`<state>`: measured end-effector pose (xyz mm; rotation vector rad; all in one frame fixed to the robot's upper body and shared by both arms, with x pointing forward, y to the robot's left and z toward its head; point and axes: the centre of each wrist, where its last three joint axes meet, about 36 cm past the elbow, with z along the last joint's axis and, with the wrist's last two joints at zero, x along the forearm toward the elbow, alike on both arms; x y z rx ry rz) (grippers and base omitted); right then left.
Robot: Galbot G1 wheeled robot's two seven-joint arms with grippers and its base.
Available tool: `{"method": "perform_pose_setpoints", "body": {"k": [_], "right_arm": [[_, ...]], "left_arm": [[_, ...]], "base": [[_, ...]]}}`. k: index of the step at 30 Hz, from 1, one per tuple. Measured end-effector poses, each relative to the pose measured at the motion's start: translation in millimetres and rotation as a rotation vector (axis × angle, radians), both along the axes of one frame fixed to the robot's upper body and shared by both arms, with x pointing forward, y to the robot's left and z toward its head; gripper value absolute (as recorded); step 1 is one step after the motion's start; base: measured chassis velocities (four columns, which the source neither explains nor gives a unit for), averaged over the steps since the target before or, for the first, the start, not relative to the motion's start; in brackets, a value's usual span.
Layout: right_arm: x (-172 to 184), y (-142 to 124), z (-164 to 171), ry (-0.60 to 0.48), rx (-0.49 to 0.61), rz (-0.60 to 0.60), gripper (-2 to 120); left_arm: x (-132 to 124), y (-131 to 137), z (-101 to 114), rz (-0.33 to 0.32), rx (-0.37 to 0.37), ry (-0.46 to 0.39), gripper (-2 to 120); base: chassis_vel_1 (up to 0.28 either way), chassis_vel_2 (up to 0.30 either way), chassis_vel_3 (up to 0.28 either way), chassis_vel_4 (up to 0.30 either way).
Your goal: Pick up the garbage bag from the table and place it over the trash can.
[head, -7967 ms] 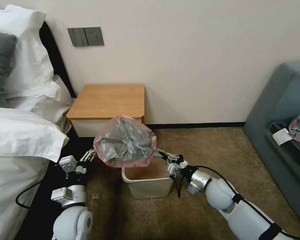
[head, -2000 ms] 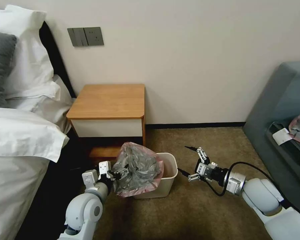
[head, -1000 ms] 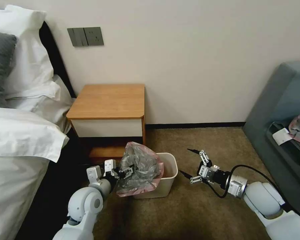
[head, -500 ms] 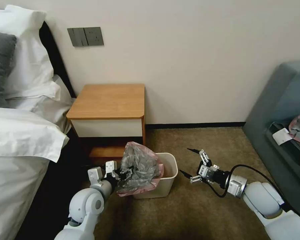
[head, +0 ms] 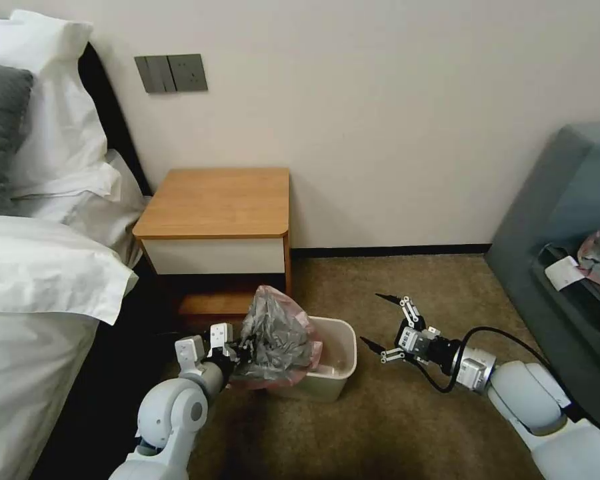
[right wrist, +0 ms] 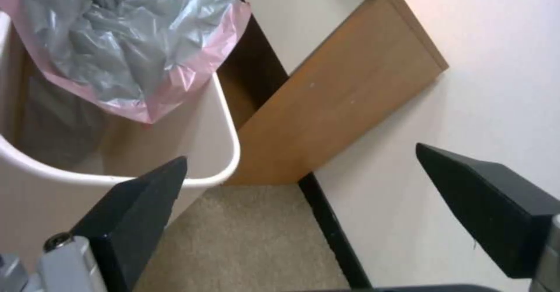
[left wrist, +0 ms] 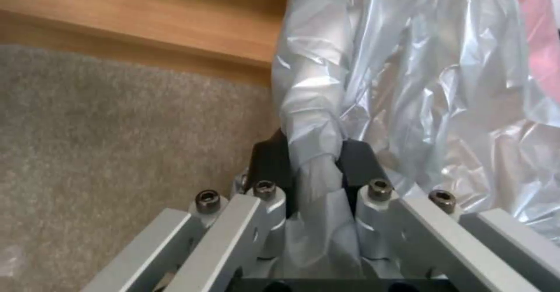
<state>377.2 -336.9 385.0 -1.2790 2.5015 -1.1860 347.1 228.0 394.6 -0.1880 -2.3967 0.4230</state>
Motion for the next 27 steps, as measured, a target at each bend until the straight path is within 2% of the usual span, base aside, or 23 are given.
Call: {"method": "perform_pose_setpoints", "body": {"k": [5, 7, 8, 11, 12, 13, 15, 16, 18, 19, 21, 24, 27], "right_arm": [[1.8, 2.3, -0.5, -0.006, 0.006, -0.002, 100], [0.7, 10.4, -1.1, -0.042, 0.047, -0.031, 100], [0.7, 10.4, -1.1, -0.042, 0.047, -0.031, 100], [-7.4, 39.4, 3.0, -0.095, 0.177, -0.116, 100], [-7.4, 39.4, 3.0, -0.095, 0.177, -0.116, 100], [-12.7, 54.3, 5.8, -0.087, 0.250, -0.158, 100], [-27.9, 90.5, 15.2, -0.009, 0.435, -0.273, 100], [-27.9, 90.5, 15.2, -0.009, 0.435, -0.273, 100], [-40.2, 119.6, 33.6, 0.104, 0.598, -0.361, 100], [-40.2, 119.6, 33.6, 0.104, 0.598, -0.361, 100], [-46.7, 139.1, 58.7, 0.187, 0.705, -0.369, 100], [-50.6, 149.1, 78.0, 0.235, 0.738, -0.345, 100], [-55.5, 158.6, 96.9, 0.377, 0.785, -0.296, 100]], "left_arm": [[-1.6, -1.9, -1.4, 0.039, 0.023, -0.006, 11], [-8.9, -7.7, 0.7, 0.100, 0.012, -0.047, 11], [-8.9, -7.7, 0.7, 0.100, 0.012, -0.047, 11], [-23.0, -13.0, 11.2, 0.137, -0.021, -0.120, 11], [-23.0, -13.0, 11.2, 0.137, -0.021, -0.120, 11], [-27.7, -14.0, 17.9, 0.144, -0.029, -0.151, 11], [-37.4, -15.2, 34.5, 0.149, -0.046, -0.212, 11], [-37.4, -15.2, 34.5, 0.149, -0.046, -0.212, 11], [-46.6, -16.3, 48.3, 0.147, -0.063, -0.262, 11], [-46.6, -16.3, 48.3, 0.147, -0.063, -0.262, 11], [-51.4, -17.2, 55.7, 0.154, -0.064, -0.300, 11], [-53.4, -17.0, 55.0, 0.166, -0.041, -0.322, 11], [-57.2, -17.2, 49.3, 0.181, -0.018, -0.337, 11]], "base": [[0.000, 0.000, 0.000, 0.000], [0.000, 0.000, 0.000, 0.000], [0.000, 0.000, 0.000, 0.000], [0.000, 0.000, 0.000, 0.000], [0.000, 0.000, 0.000, 0.000], [0.000, 0.000, 0.000, 0.000], [0.000, 0.000, 0.000, 0.000], [0.000, 0.000, 0.000, 0.000], [0.000, 0.000, 0.000, 0.000], [0.000, 0.000, 0.000, 0.000], [0.000, 0.000, 0.000, 0.000], [0.000, 0.000, 0.000, 0.000], [0.000, 0.000, 0.000, 0.000]]}}
